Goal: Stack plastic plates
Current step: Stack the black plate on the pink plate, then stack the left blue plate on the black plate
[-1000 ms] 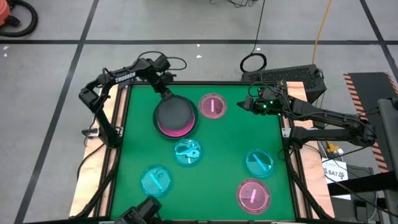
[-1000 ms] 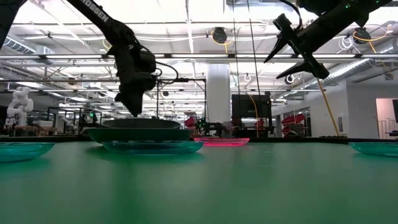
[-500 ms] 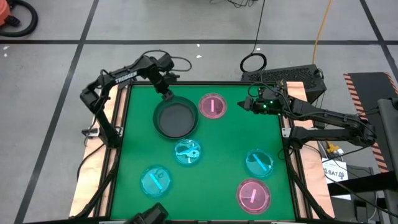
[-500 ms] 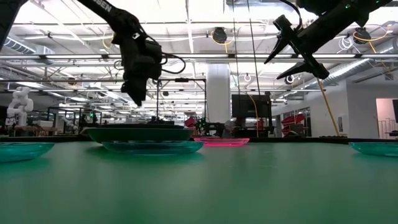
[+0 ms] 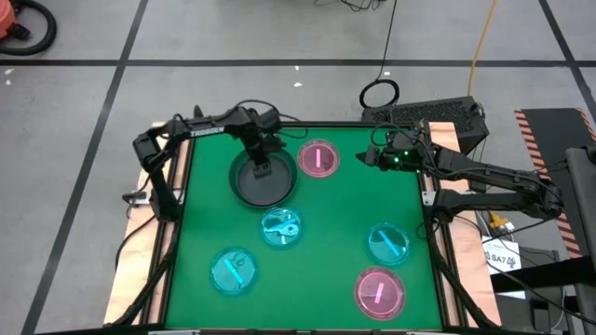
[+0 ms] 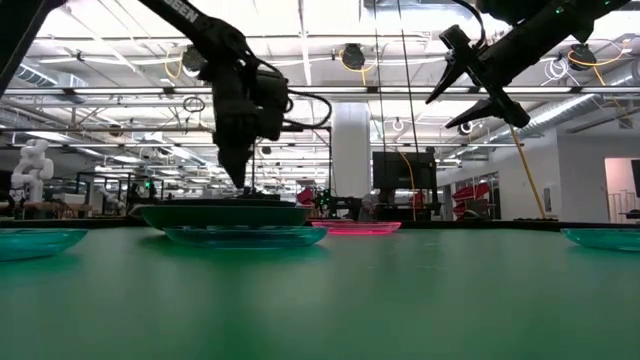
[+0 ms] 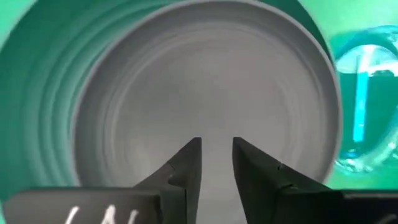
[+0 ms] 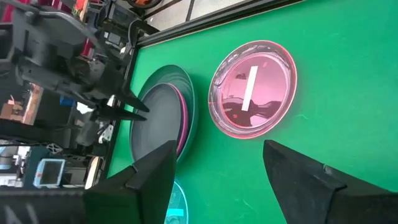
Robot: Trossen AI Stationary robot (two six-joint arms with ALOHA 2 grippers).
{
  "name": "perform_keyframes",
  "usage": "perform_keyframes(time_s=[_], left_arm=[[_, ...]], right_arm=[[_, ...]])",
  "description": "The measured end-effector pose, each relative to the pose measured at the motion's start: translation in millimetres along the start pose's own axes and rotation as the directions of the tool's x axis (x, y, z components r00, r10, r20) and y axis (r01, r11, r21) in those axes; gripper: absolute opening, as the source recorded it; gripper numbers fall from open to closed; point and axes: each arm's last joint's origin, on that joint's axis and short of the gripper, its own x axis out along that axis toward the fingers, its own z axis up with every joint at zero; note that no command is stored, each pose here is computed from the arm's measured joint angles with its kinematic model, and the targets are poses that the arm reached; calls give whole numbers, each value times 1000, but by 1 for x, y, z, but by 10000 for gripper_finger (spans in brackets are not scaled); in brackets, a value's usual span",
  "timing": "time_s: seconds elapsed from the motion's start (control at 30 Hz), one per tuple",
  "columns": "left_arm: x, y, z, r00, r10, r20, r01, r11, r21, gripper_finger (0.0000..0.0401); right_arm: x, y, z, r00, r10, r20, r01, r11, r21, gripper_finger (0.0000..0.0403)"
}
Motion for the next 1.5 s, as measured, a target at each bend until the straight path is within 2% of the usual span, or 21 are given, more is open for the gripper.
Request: perform_keyframes(time_s=[0.33,0.67,1.0,1.2,1.37,1.5], left_arm=[[43,16,8,992,90,-92,-91,996,-4,84],[41,31,7,980,179,-87,-183,982,-50,84],[37,29,13,986,152,-71,-159,981,-111,84],[18,18,27,988,142,-55,-148,981,-122,84],[-16,6,43,989,147,-30,-150,974,-167,84],[-40,-12,53,992,126,-12,-126,970,-209,84]], right_arm=[[0,-3,-2,999,-30,-16,30,1000,-5,233],[0,-4,-2,999,-37,-19,37,999,-12,233],[0,-4,-2,999,-37,-19,36,999,-16,233],[0,-4,-2,999,-37,-19,36,999,-16,233],[0,-3,-2,999,-36,-20,35,999,-30,233],[0,-3,-2,999,-28,-34,27,999,-35,233]])
